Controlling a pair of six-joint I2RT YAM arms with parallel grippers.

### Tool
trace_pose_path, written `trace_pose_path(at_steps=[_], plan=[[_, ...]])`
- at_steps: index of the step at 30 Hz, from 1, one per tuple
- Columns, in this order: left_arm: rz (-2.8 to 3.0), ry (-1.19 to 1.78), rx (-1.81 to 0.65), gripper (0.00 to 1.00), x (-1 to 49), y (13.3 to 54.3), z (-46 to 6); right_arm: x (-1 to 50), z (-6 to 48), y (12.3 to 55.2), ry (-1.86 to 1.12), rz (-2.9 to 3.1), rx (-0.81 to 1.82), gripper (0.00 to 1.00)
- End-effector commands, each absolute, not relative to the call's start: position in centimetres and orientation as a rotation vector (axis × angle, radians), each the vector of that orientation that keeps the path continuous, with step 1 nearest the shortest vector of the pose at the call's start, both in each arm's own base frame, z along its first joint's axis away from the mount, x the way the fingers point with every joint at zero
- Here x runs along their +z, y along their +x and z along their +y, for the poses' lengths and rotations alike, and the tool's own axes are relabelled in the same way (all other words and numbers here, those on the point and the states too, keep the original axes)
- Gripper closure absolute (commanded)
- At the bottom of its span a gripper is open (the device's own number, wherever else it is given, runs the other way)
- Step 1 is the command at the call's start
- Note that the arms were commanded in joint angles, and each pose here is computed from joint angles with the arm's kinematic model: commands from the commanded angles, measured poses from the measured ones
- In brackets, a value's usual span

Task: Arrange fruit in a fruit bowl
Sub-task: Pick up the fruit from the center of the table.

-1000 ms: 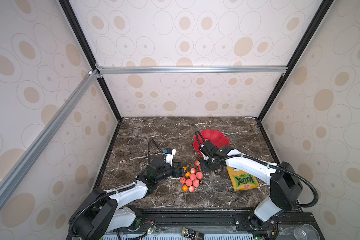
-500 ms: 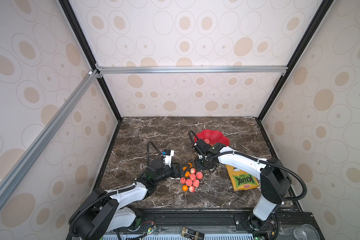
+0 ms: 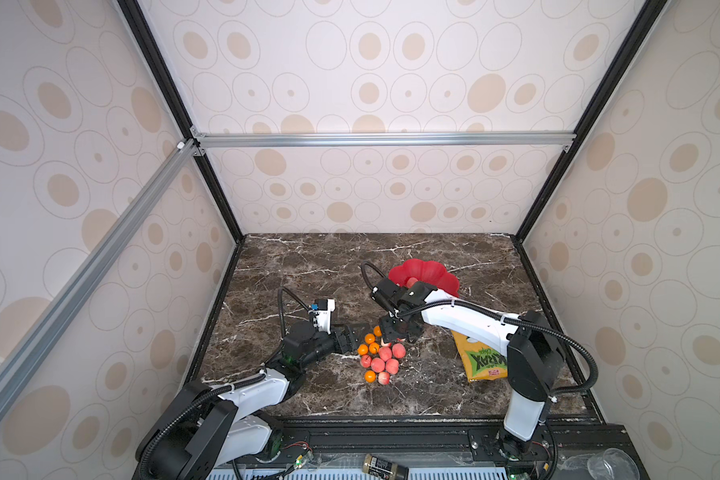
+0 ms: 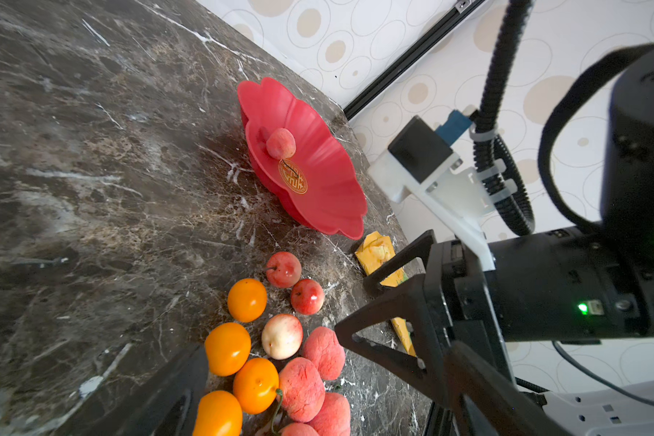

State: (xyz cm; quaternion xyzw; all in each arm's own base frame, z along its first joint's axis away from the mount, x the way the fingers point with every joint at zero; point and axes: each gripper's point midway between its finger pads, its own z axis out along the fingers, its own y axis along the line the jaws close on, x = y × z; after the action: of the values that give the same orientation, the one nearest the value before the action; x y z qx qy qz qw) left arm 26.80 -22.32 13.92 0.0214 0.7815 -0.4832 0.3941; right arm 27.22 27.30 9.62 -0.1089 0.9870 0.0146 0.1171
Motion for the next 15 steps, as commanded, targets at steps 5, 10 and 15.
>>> trace_pose_path(at_steps=[5,10,15], plan=[[1.952,0.142,-1.236,0.02,15.3,26.9,-23.0,8.0,26.3,25.7,-0.305,2.975,-0.022,0.30],[1.953,0.150,-1.255,0.02,15.2,26.9,-23.4,7.1,26.6,25.4,-0.323,3.001,-0.010,0.32],[1.960,0.160,-1.259,0.02,15.1,26.9,-23.6,6.5,26.4,25.1,-0.330,3.017,-0.022,0.34]])
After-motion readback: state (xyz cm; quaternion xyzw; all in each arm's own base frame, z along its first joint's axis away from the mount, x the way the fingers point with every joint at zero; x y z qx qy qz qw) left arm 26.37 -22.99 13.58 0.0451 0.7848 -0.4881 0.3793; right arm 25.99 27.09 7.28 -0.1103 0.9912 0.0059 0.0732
